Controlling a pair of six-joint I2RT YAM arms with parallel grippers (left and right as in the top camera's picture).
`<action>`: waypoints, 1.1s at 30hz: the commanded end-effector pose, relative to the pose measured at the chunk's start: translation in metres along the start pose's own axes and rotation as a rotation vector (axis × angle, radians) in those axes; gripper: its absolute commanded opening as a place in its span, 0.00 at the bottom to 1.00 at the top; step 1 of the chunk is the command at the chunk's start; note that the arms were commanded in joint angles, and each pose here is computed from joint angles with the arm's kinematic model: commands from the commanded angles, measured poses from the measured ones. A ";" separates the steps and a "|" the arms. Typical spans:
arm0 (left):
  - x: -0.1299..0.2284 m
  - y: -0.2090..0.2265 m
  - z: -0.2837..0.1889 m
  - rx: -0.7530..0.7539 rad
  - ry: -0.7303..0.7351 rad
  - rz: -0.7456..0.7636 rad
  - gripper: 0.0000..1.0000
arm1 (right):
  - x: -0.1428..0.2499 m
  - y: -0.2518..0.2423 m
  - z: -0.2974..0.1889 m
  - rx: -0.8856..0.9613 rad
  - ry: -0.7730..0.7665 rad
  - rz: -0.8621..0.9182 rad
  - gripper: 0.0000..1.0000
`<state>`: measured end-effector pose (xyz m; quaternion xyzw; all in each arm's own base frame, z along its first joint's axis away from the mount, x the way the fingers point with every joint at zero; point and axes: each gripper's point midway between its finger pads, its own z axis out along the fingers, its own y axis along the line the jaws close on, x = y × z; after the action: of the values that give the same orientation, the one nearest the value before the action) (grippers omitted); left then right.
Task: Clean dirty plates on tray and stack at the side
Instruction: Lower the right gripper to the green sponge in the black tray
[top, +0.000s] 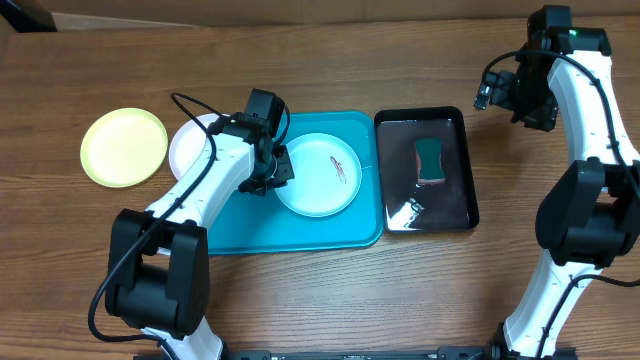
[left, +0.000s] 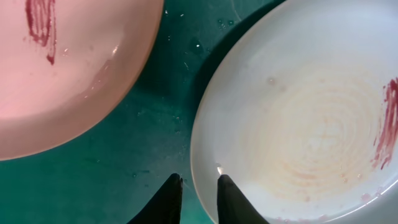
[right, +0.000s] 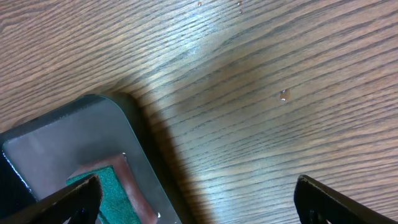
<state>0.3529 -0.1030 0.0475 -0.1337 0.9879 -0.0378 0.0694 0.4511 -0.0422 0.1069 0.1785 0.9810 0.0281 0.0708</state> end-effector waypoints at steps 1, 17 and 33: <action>0.006 -0.001 0.010 -0.018 0.021 0.026 0.18 | -0.006 0.002 -0.016 -0.013 -0.044 0.000 1.00; 0.007 0.005 0.029 -0.034 0.018 0.022 0.28 | -0.006 0.002 -0.016 -0.013 -0.044 0.000 1.00; 0.012 0.005 0.033 -0.039 0.023 0.030 0.12 | -0.006 0.035 -0.023 -0.201 -0.034 -0.023 1.00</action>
<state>0.3491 -0.1041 0.0201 -0.1271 0.9895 -0.0288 0.0621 0.4625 -0.0368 0.1092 0.1782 0.9785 0.0492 0.0915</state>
